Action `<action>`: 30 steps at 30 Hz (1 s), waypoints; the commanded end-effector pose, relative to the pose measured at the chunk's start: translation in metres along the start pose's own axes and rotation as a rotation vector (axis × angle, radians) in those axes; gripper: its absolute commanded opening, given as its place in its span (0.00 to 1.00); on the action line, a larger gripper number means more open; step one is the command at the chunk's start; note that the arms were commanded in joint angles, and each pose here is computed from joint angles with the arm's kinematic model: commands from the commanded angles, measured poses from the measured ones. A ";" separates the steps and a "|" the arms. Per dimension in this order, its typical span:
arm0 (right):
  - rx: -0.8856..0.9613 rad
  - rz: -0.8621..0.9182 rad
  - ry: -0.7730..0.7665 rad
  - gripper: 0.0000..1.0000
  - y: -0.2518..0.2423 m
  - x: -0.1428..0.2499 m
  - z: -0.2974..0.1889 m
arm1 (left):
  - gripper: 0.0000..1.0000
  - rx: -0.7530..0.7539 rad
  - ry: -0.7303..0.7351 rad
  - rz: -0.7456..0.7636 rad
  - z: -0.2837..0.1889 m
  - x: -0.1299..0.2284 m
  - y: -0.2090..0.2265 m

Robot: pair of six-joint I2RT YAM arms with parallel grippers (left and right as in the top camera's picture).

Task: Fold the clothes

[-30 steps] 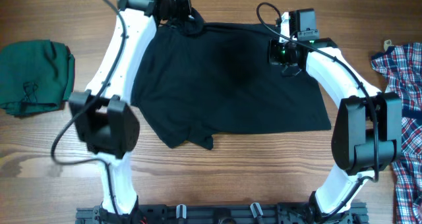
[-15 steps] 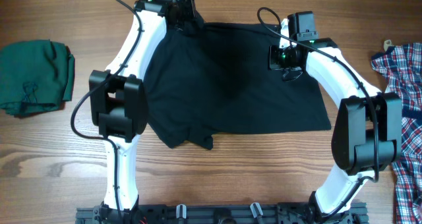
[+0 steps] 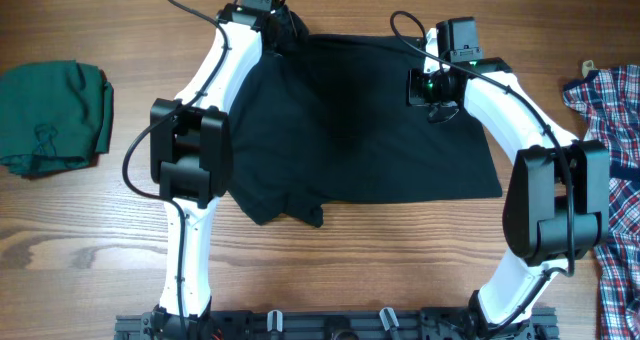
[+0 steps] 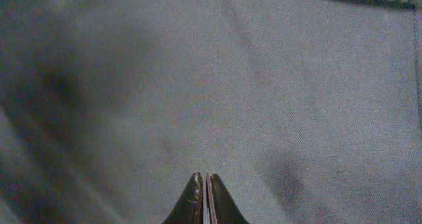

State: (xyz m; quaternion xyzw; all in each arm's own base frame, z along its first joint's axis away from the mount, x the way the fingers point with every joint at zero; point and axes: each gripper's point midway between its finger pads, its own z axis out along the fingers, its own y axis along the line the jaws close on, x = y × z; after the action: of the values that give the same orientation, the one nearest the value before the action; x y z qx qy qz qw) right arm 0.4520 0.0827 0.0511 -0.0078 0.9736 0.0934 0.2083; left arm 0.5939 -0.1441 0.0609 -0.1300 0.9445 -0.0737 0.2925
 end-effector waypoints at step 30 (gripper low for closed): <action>0.073 0.007 -0.011 0.04 -0.011 -0.003 0.001 | 0.04 -0.004 -0.160 -0.077 0.025 -0.035 0.014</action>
State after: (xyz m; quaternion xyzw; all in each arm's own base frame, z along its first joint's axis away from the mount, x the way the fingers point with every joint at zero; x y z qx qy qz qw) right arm 0.4522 0.0807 0.0508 -0.0066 0.9740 0.0879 0.2088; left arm 0.6240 -0.1413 0.0579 -0.1600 0.9194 -0.0821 0.3497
